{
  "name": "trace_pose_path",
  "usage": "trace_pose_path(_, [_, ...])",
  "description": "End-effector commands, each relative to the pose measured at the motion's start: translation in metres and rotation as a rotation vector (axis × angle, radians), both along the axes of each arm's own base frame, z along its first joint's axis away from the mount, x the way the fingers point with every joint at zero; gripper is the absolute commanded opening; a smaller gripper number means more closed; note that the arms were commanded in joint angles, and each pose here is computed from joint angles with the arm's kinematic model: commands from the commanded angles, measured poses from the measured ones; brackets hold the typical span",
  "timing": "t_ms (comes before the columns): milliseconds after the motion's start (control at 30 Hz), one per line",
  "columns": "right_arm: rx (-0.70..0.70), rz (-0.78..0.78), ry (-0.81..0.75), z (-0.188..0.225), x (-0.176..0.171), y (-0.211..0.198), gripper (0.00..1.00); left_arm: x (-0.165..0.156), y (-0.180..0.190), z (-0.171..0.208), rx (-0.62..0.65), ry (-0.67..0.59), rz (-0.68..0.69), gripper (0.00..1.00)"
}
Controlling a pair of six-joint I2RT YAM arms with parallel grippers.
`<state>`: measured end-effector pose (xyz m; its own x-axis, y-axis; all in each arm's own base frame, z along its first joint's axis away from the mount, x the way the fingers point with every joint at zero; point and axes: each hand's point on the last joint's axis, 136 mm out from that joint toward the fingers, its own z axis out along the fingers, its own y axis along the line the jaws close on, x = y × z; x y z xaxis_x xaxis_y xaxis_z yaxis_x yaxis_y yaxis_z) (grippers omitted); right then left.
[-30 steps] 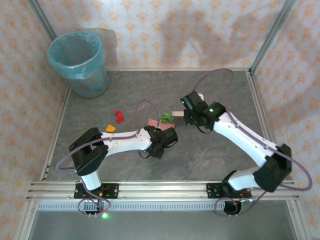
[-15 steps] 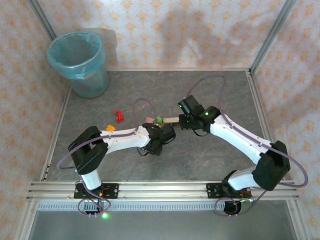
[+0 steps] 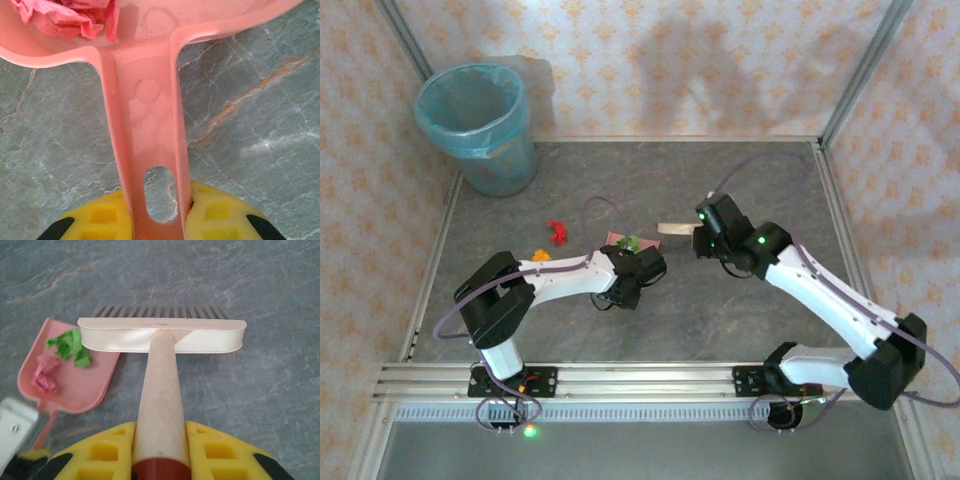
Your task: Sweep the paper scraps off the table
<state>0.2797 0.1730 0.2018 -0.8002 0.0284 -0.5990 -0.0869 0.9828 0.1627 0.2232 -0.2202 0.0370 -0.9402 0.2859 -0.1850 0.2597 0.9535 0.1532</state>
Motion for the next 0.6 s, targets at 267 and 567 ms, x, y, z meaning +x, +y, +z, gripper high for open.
trace_pose_path(267, [0.097, 0.097, -0.023, -0.018, 0.065, 0.066, 0.00, 0.000, 0.004, -0.002, -0.001, 0.012, 0.008, 0.00])
trace_pose_path(567, [0.180, 0.255, 0.005, -0.027, 0.022, 0.080, 0.00, 0.003, 0.010, 0.001, 0.003, 0.001, 0.019, 0.00])
